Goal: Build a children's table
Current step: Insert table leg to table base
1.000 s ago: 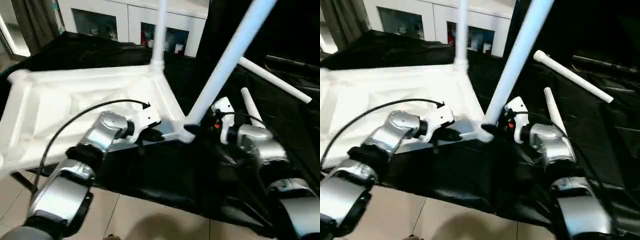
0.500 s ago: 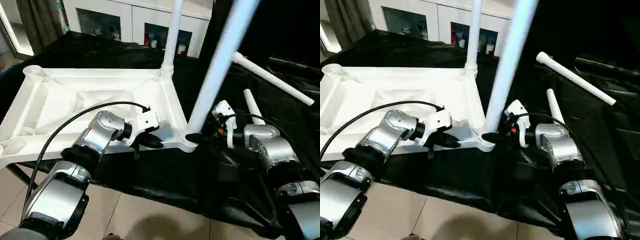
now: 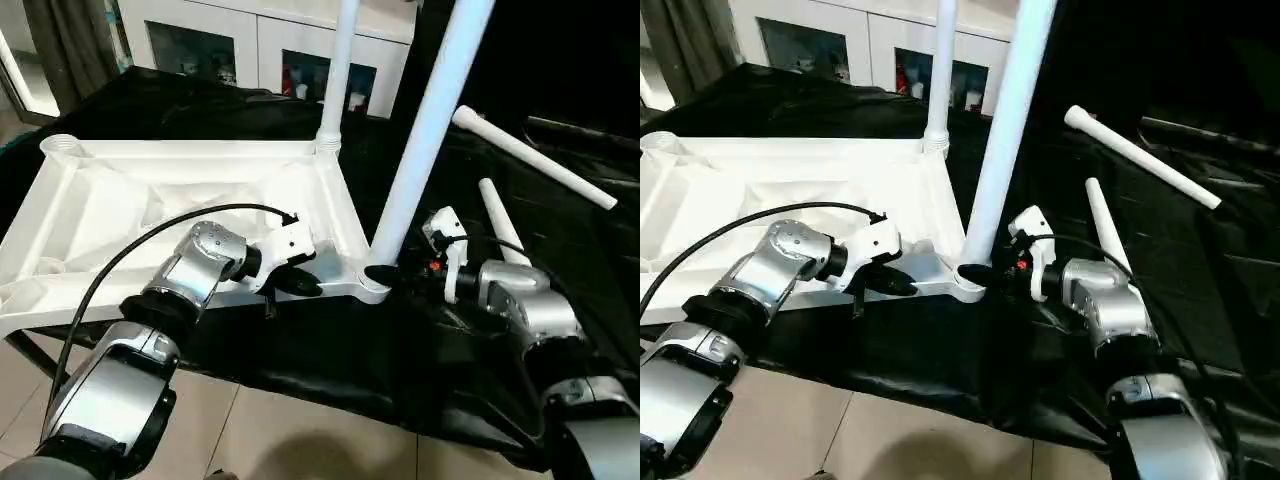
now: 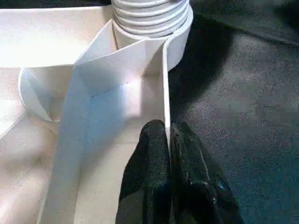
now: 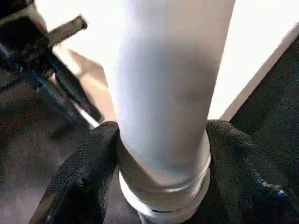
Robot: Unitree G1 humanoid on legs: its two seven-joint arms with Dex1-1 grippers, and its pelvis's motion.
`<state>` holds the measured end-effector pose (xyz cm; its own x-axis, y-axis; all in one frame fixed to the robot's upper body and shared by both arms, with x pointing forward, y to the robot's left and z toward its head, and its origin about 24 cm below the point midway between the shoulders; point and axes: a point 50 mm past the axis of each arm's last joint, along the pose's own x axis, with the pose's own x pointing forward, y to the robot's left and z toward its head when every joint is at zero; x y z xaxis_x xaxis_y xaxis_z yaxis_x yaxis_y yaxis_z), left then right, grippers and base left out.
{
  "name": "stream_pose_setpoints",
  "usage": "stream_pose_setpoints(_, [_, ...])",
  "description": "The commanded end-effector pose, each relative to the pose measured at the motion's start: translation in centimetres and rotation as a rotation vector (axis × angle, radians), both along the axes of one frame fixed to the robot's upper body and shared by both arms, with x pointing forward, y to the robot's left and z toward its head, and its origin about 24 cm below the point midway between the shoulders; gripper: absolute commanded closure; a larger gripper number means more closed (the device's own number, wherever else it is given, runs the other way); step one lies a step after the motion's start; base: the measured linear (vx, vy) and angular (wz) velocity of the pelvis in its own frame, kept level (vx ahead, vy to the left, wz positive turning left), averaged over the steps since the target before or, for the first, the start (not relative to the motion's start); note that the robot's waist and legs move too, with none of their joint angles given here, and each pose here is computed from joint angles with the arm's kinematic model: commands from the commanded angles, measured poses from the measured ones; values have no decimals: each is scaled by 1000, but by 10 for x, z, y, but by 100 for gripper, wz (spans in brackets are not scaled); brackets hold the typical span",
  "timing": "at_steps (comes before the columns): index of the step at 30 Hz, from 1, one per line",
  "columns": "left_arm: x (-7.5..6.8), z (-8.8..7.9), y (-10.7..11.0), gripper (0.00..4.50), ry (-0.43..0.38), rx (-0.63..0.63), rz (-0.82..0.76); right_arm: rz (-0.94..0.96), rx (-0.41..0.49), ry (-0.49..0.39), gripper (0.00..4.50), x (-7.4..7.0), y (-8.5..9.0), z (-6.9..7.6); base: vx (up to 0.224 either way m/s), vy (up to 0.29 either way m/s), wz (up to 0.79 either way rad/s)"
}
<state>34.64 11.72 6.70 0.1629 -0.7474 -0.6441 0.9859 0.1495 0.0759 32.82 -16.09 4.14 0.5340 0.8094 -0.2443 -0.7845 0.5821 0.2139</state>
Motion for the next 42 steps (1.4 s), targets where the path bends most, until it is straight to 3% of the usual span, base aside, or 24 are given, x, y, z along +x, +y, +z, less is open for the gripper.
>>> stream_pose_setpoints(1, [-7,-9,-7,450,44,25,-66,-117,-65,138,187,-15,-14,-35,0,0,0])
stream_pose_setpoints(10, [-5,-6,-2,450,37,45,-62,-178,22,64,188,-18,-14,-33,0,0,0])
stream_pose_setpoints(22, [-4,-7,0,450,24,55,-50,-161,-51,-12,189,-29,-15,-39,0,0,0])
stream_pose_setpoints(32, [-4,-8,0,450,26,59,-51,-87,-122,13,189,-35,-11,-46,0,0,0])
stream_pose_setpoints(36, [-6,-8,0,450,30,61,-68,22,-167,27,189,-28,5,-41,0,0,0])
stream_pose_setpoints(42, [-7,-8,0,450,34,60,-78,73,-221,31,189,-17,9,-35,0,0,0])
